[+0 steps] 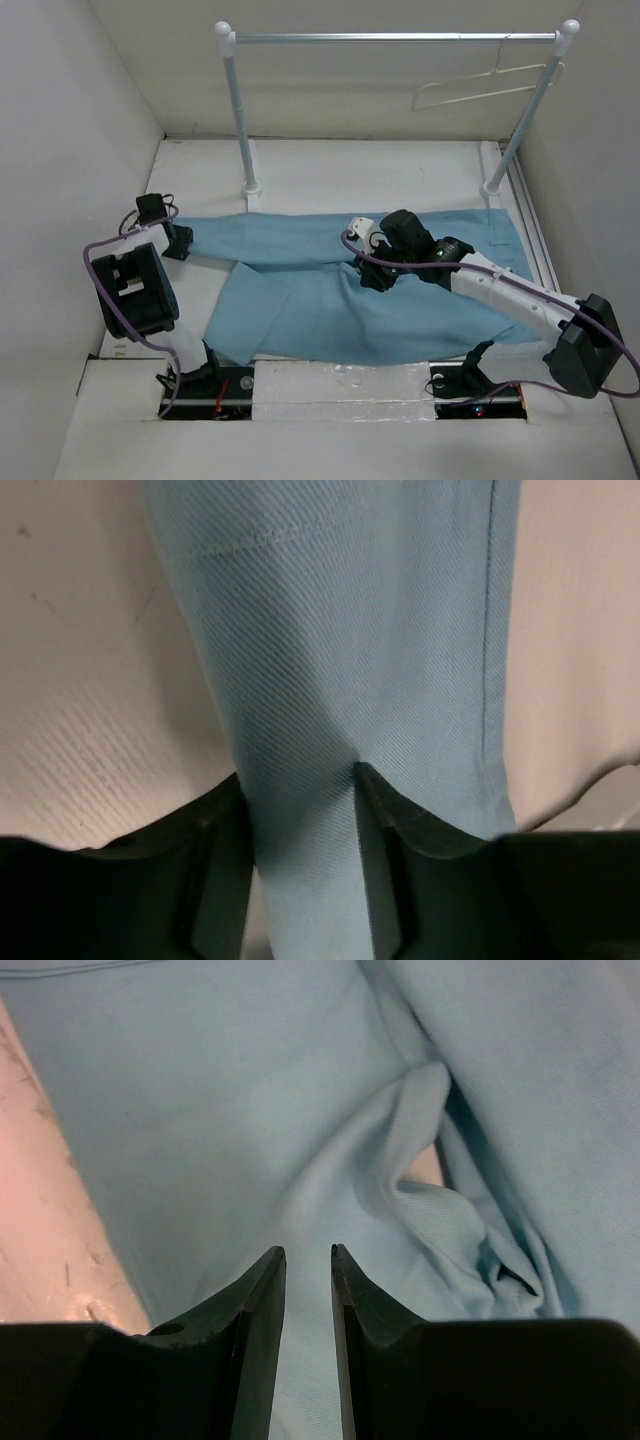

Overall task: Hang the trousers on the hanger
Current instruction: Flatten out the trousers at the center of the board.

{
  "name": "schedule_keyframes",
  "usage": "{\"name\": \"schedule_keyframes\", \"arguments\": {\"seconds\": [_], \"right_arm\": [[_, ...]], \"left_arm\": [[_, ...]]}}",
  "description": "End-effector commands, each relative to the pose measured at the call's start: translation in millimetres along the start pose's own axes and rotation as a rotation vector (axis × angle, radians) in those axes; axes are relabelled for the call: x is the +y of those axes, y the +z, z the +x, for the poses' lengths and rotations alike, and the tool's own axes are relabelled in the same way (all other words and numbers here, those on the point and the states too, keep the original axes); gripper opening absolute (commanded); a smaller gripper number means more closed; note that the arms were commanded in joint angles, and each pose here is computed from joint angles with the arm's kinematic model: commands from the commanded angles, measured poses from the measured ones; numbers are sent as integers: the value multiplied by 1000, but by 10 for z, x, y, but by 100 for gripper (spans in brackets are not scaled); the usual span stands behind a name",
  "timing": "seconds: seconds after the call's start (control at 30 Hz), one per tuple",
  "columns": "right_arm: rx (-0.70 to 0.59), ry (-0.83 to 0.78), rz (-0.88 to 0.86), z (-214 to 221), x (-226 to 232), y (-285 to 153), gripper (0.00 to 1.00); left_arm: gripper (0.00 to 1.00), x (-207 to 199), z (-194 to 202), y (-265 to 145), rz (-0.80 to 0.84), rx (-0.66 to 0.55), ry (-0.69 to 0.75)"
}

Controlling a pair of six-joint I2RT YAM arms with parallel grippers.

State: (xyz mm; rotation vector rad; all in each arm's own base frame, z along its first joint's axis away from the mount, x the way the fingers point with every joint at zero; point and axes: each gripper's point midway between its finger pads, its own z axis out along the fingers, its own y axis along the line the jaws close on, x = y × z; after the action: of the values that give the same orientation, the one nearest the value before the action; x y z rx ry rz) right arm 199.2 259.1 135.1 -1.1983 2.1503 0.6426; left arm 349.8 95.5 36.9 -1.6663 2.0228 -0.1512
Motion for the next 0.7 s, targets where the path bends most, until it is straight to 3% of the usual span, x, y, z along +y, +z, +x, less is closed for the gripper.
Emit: {"name": "schedule_keyframes", "arguments": {"seconds": [0.0, 0.03, 0.07, 0.33, 0.5, 0.6, 0.67], "right_arm": [[-41, -28, -2, -198, -59, -67, 31], [-40, -26, 1, -187, -62, -67, 31], [-37, -24, 8, -174, -76, -60, 31], [-1, 39, 20, 98, -278, 78, 31], [0, 28, 25, 141, -466, 97, 31], [6, 46, 26, 163, -586, 104, 31], [13, 63, 18, 163, -598, 97, 32]], "left_arm": [[35, -324, -223, -33, 75, -53, -17], [4, -355, -241, -20, 78, -54, -3], [0, -415, -320, -68, 80, -74, 19], [0, -561, -535, -909, 37, -237, 227], [0, -488, -451, -1293, 40, -229, 270], [7, -549, -471, -1276, 26, -214, 284], [25, -576, -452, -1063, -24, -181, 297]]}}
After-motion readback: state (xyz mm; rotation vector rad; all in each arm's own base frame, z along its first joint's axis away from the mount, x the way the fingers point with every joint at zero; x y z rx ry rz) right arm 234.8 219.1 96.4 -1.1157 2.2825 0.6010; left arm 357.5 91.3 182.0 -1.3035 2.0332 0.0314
